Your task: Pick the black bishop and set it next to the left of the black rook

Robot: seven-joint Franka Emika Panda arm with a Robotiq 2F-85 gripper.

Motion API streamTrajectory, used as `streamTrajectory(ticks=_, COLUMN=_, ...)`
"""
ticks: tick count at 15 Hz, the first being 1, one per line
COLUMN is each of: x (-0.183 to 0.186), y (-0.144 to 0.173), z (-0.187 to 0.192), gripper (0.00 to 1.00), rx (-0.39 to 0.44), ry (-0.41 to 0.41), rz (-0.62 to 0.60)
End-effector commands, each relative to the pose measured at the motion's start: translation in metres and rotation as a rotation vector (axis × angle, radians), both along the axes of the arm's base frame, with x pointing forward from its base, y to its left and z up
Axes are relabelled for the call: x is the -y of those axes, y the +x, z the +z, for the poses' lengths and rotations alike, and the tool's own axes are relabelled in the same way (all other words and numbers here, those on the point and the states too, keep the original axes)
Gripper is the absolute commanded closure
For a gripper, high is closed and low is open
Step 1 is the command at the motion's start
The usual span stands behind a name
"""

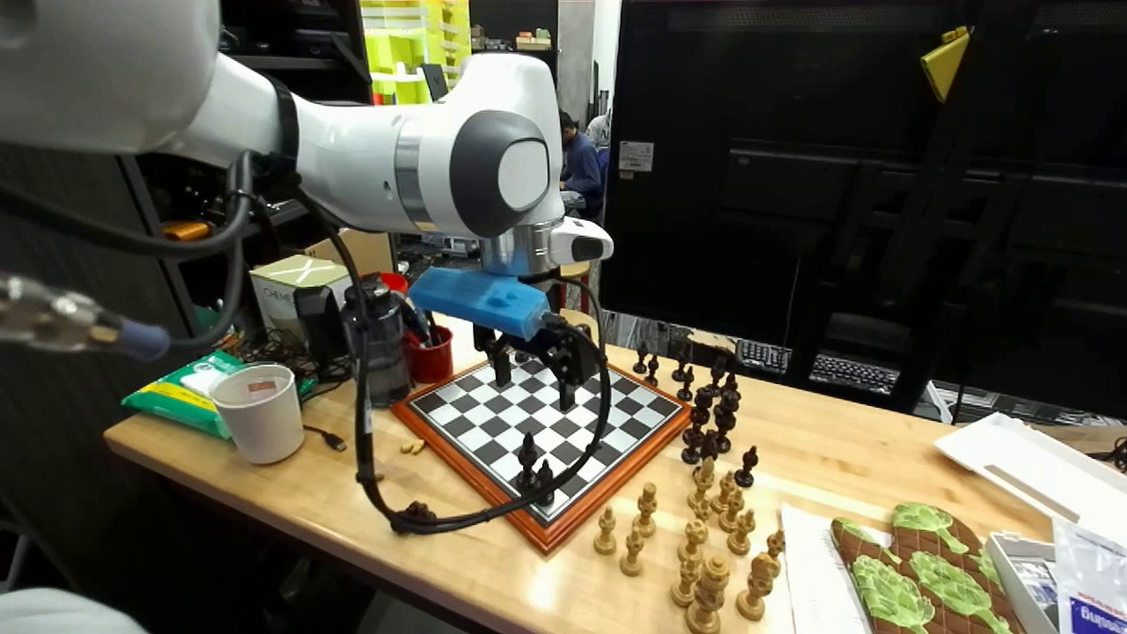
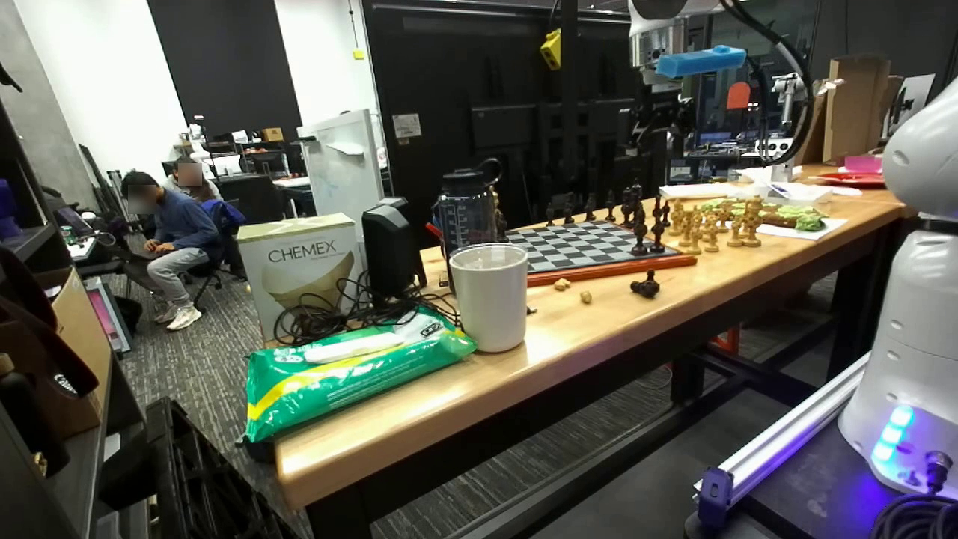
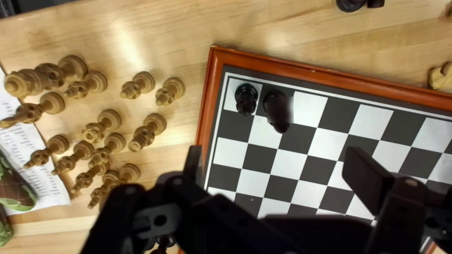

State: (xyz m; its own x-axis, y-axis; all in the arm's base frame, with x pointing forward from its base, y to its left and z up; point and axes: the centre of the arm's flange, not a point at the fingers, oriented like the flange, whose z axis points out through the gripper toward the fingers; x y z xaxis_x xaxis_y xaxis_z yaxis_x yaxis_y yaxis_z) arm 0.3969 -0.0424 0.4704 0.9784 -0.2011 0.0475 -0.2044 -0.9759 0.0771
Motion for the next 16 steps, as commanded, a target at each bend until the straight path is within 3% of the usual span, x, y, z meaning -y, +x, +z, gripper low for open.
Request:
streamTrajectory(ticks=1, x=0.004, y=-0.024, z=0.003, gripper=0.00, rx=0.027, ry=-0.010, rz=-0.077)
streamTrajectory(ticks=8, x=-0.019, y=-0.027, z=-0.010, gripper=0.00, rx=0.003, ry=0.015, rz=-0.115)
streamTrajectory(ticks=16, x=-0.015, y=-0.020, z=-0.013, gripper=0.00, rx=-0.006, ry=0.005, rz=-0.100)
